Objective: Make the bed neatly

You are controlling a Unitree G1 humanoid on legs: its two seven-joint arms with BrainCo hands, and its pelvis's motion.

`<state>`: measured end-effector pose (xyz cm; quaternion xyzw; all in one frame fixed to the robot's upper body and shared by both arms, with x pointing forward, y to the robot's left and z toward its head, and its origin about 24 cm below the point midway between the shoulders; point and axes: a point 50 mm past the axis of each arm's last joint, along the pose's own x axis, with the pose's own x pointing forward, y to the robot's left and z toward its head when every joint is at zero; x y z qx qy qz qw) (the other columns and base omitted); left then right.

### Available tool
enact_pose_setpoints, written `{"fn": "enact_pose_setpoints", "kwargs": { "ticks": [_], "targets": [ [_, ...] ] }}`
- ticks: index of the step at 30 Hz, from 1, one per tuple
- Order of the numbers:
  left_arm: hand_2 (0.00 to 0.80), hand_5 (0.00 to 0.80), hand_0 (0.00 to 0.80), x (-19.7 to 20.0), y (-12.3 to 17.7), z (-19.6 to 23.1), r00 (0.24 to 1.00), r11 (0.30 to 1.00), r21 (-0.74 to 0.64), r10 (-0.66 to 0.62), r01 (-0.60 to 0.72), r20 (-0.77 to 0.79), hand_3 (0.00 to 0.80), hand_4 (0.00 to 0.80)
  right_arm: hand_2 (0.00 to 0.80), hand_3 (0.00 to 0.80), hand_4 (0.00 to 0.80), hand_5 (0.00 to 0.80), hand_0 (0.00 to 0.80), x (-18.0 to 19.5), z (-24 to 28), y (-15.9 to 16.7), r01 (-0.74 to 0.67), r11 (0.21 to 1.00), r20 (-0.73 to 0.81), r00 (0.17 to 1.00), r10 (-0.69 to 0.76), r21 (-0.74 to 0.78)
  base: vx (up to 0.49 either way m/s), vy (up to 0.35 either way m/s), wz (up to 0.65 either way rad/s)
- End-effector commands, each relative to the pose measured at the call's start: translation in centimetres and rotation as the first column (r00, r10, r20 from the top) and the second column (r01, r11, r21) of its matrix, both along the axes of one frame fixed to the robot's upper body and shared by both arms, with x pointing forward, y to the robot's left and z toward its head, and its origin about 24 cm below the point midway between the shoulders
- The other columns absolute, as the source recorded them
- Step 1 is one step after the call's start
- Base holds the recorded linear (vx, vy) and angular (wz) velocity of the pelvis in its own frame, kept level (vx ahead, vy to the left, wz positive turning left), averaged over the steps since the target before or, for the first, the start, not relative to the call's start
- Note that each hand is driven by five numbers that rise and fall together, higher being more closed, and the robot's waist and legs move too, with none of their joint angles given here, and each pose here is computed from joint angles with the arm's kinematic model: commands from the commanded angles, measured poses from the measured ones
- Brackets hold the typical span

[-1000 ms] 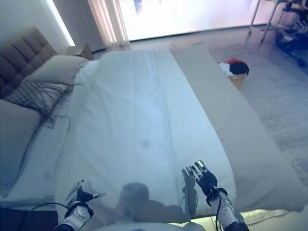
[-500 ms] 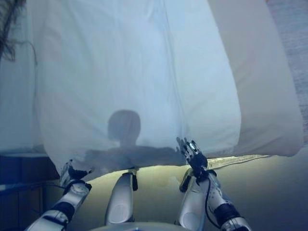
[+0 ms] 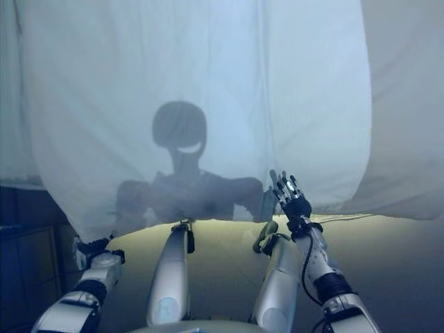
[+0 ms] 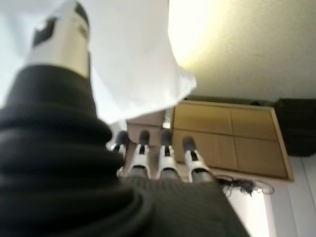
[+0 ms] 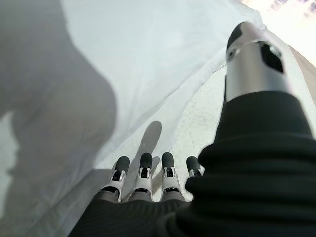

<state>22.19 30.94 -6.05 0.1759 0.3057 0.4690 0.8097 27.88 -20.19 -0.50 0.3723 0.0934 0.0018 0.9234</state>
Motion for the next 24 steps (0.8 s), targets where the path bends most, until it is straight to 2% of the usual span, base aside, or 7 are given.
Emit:
{"fn": "enact_pose_setpoints", "kwargs": {
  "ticks": [1,8,17,24],
  "targets": [
    [0.0,0.0,0.0,-1.5,2.7,0.8,0.983,0.983,0.014,0.181,-0.181,0.037,0.0,0.0,0.0,0.0,0.0,0.0,0.0,0.0,2.2,-2.2,0.08,0.997,0.124,0.989,-0.081,0.015,-0.034,0.085,0.07],
    [0.0,0.0,0.0,-0.9,3.2,1.3,0.94,0.948,-0.14,0.306,-0.286,0.15,0.0,0.0,0.0,0.0,0.0,0.0,0.0,0.2,2.7,-4.4,0.124,0.992,0.155,0.981,-0.118,-0.025,-0.015,0.097,0.02],
    [0.0,0.0,0.0,0.0,4.1,2.6,0.929,0.946,-0.12,0.318,-0.3,0.189,0.0,0.0,0.0,0.0,0.0,0.0,0.0,-0.3,3.0,-6.5,0.148,0.988,0.172,0.976,-0.137,-0.05,0.013,0.091,-0.05],
    [0.0,0.0,0.0,-0.4,4.8,2.9,0.917,0.934,-0.126,0.353,-0.334,0.186,0.0,0.0,0.0,0.0,0.0,0.0,0.0,-0.6,4.2,-7.7,0.166,0.982,0.243,0.96,-0.141,-0.087,-0.008,0.101,-0.01]
  ]
}}
